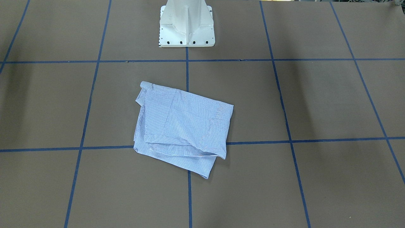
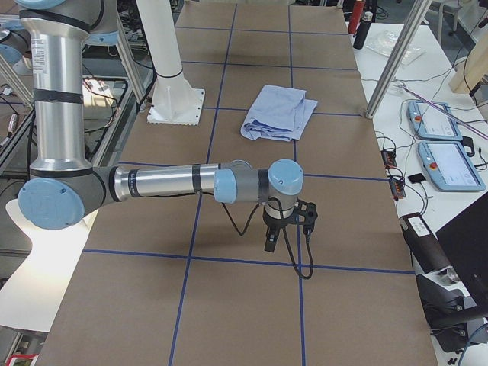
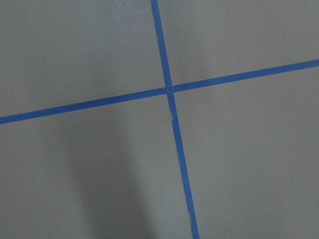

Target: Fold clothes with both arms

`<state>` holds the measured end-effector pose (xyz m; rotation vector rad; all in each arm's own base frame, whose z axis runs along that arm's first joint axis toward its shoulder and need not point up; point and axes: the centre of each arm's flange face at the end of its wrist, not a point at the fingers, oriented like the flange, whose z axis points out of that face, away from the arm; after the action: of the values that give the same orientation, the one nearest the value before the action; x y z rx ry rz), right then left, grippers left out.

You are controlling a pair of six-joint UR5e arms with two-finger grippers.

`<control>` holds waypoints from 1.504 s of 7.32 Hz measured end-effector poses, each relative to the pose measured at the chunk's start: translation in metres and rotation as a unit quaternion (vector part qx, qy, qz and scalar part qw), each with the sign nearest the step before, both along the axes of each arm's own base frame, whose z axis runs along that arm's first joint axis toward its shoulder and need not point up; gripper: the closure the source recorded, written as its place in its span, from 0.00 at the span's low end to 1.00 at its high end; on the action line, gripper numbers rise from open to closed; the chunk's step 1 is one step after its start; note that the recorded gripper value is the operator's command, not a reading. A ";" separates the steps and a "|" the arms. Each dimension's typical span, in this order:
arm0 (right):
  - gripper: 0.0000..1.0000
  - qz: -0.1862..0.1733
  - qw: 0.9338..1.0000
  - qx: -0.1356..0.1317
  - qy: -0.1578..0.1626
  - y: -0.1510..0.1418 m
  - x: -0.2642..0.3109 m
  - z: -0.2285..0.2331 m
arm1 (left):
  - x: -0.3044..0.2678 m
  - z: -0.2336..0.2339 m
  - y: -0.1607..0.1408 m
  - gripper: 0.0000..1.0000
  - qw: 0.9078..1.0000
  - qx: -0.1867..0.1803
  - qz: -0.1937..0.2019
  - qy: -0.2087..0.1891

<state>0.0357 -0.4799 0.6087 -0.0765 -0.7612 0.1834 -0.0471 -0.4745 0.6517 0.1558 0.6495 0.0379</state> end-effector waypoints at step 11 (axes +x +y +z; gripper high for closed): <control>0.00 0.002 1.000 -0.005 -0.007 0.004 -0.001 0.005 | -0.007 -0.020 0.018 0.00 0.996 -0.009 0.074 0.043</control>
<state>0.0348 -0.4762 0.6138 -0.0859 -0.7754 0.1907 -0.0538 -0.4561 0.6322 0.0926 0.7463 0.1678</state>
